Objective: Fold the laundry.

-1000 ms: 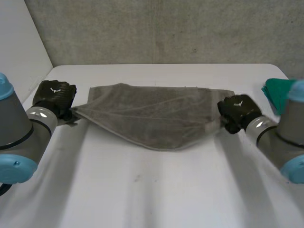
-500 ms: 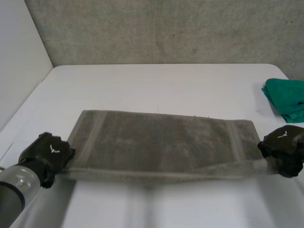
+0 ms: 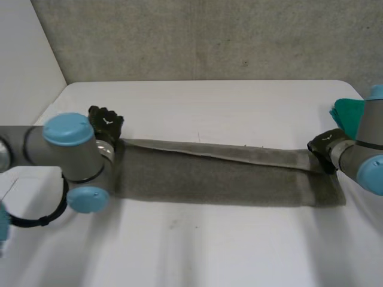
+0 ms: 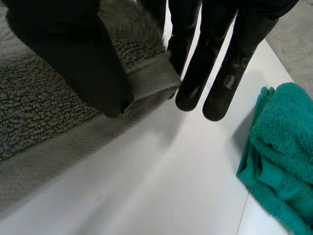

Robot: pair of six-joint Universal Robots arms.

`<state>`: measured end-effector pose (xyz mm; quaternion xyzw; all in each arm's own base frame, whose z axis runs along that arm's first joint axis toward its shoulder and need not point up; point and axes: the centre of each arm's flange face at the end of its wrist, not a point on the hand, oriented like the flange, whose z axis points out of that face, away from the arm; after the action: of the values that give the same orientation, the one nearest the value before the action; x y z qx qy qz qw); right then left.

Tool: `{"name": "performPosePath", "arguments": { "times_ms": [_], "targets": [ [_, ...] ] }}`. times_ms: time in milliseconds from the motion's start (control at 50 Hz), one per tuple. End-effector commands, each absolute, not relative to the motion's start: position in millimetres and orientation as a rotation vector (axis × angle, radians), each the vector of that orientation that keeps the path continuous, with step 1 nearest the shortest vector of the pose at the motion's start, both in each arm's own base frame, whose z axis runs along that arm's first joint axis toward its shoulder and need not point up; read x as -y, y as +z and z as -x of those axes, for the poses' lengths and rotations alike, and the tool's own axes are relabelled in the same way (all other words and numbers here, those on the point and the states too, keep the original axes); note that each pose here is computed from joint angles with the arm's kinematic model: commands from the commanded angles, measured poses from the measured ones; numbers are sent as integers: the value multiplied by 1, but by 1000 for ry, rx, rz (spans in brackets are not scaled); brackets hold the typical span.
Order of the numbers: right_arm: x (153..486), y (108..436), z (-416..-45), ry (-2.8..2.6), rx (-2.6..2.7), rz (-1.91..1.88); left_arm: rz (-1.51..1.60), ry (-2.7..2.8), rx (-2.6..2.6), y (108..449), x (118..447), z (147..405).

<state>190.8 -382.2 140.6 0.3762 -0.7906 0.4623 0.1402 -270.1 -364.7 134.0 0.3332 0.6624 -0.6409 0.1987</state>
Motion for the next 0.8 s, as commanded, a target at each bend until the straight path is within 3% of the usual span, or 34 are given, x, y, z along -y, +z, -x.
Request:
{"name": "performPosePath", "arguments": {
  "times_ms": [20, 100, 180, 340, 400, 560, 800],
  "targets": [
    [397, 156, -195, 1413, 2249, -979, -911, -1964, -1678, 133, 370, 300],
    [396, 206, -192, 1595, 2205, -828, -853, -2056, -1585, 149, 368, 305],
    [384, 237, -191, 1723, 2177, -773, -795, -2118, -1524, 178, 363, 300],
    [344, 271, -177, 1835, 2137, -813, -789, -2123, -1536, 202, 334, 283],
    [330, 260, -169, 1798, 2193, -842, -795, -2121, -1573, 203, 318, 274],
    [284, 187, -159, 1671, 2458, -971, -840, -2181, -1812, 186, 282, 268],
    [290, 126, -157, 1674, 2458, -976, -826, -2142, -1957, 178, 280, 265]
  ]
}}
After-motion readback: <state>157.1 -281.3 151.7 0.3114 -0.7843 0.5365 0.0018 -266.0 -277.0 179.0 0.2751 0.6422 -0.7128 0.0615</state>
